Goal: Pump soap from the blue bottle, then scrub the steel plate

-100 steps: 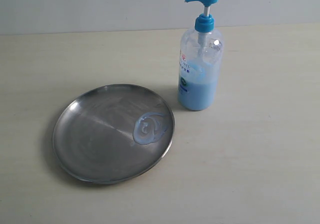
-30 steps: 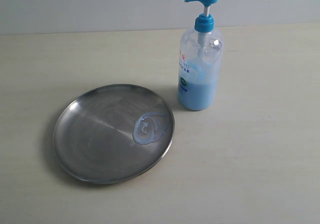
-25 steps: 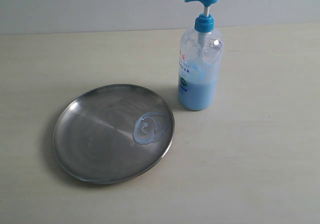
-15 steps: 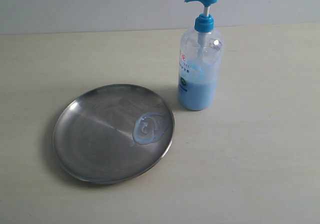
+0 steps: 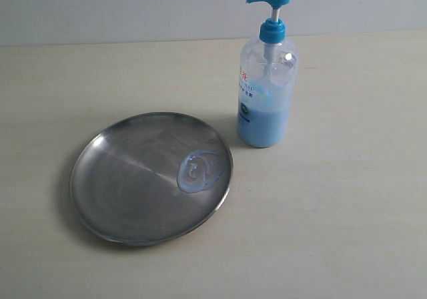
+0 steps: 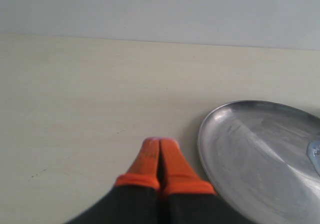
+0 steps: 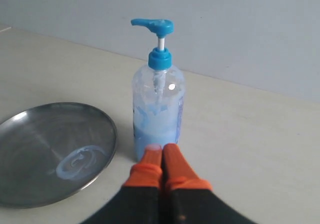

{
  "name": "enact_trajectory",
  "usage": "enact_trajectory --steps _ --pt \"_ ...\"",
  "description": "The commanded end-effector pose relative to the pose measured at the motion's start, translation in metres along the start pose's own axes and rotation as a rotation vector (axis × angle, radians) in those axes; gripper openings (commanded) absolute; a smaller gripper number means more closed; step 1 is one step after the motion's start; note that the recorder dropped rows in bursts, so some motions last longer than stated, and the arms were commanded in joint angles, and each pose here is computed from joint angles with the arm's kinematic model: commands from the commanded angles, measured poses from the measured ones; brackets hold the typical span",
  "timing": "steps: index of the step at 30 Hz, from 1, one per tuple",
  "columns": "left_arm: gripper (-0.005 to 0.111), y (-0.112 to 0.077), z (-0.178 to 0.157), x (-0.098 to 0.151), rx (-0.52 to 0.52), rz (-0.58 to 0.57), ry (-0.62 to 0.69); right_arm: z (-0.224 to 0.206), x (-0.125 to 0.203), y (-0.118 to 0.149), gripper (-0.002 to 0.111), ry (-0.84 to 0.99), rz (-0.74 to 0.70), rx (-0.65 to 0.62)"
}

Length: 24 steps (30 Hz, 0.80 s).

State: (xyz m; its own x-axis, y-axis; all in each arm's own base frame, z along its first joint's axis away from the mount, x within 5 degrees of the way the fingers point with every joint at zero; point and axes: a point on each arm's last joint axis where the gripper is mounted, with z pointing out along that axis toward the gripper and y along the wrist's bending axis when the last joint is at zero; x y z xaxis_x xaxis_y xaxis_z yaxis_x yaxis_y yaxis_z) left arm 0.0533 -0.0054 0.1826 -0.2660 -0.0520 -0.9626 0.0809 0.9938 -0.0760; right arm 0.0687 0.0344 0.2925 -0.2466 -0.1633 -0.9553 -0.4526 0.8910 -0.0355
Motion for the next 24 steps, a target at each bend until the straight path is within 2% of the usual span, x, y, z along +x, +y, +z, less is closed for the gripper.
enact_trajectory --steps 1,9,15,24 --pt "0.0 0.0 0.0 0.001 0.006 -0.002 -0.005 -0.016 0.001 -0.001 0.0 -0.081 -0.027 0.028" --pt "0.0 0.0 0.0 0.001 0.006 -0.002 -0.005 -0.047 0.005 -0.008 0.0 -0.214 -0.057 0.123" --pt "0.0 0.0 0.0 0.001 0.006 -0.002 -0.005 -0.052 0.013 -0.011 0.0 -0.168 -0.03 0.164" --pt "0.0 0.0 0.0 0.001 0.006 -0.002 -0.005 -0.052 0.014 -0.009 0.0 -0.168 -0.001 0.137"
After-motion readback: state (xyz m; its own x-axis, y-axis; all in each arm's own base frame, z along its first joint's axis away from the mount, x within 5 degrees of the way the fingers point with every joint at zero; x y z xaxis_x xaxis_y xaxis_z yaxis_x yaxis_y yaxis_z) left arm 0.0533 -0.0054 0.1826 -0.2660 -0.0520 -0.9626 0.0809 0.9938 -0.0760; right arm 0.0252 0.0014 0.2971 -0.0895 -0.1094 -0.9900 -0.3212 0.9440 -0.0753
